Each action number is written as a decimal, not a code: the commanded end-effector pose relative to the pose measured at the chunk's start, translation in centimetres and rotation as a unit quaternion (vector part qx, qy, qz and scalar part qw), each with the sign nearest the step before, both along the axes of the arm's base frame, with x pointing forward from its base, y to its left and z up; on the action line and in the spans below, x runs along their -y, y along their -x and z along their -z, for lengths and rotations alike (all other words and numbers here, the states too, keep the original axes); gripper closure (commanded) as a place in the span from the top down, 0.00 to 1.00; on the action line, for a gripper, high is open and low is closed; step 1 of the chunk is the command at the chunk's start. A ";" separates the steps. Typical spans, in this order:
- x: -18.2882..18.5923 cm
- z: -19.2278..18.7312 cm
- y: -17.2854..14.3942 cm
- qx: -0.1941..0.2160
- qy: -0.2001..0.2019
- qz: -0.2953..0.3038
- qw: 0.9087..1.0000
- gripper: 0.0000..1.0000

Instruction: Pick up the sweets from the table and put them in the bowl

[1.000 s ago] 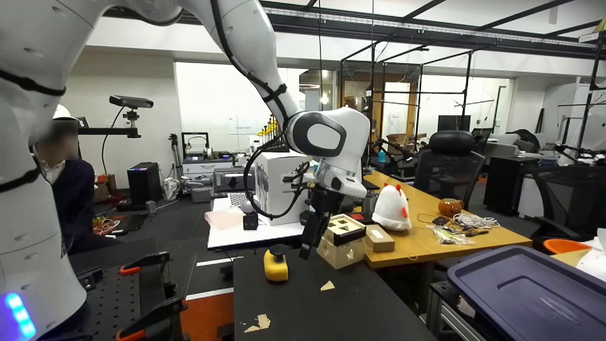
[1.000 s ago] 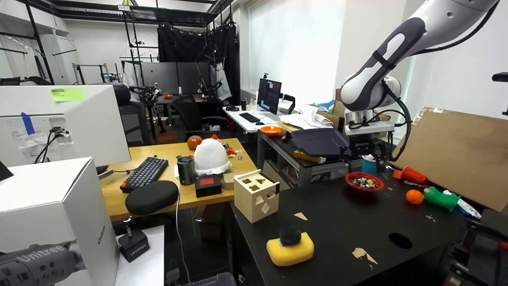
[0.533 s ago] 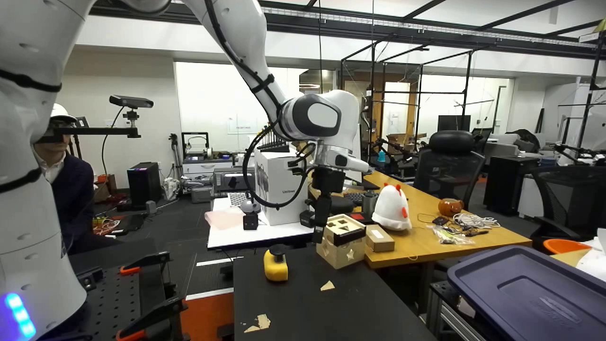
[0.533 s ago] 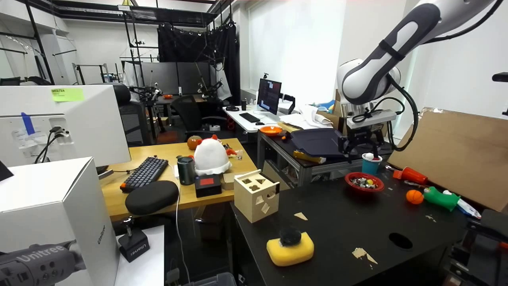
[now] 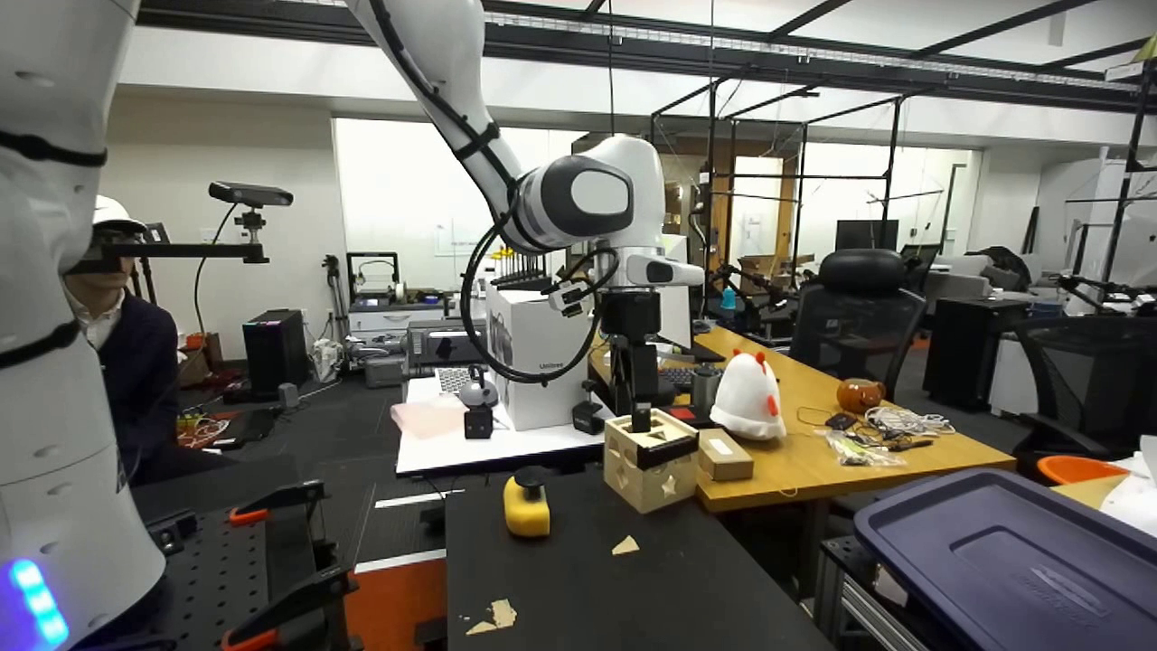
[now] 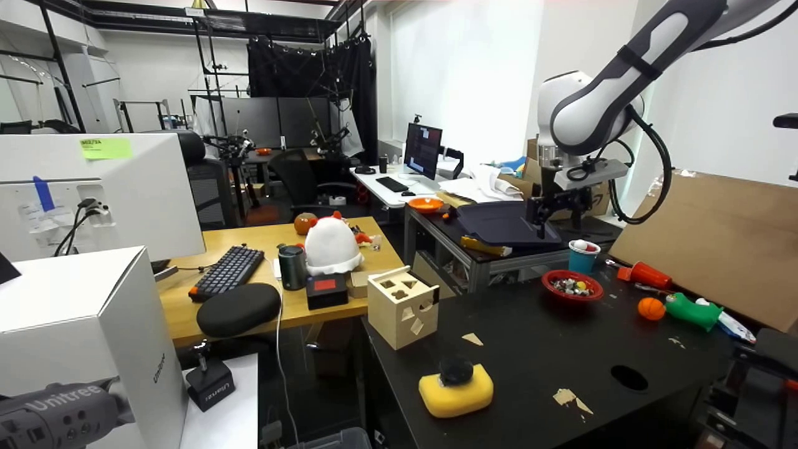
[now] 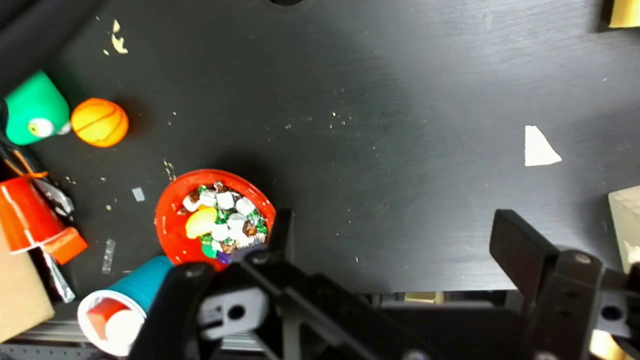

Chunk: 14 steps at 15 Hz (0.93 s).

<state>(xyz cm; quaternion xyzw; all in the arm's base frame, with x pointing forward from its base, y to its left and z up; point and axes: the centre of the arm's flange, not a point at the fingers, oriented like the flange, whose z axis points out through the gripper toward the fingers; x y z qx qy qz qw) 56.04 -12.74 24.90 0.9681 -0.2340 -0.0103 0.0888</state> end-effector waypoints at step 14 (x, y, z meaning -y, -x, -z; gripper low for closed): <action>0.8 -6.5 3.8 0.062 -0.153 -0.062 0.984 1.00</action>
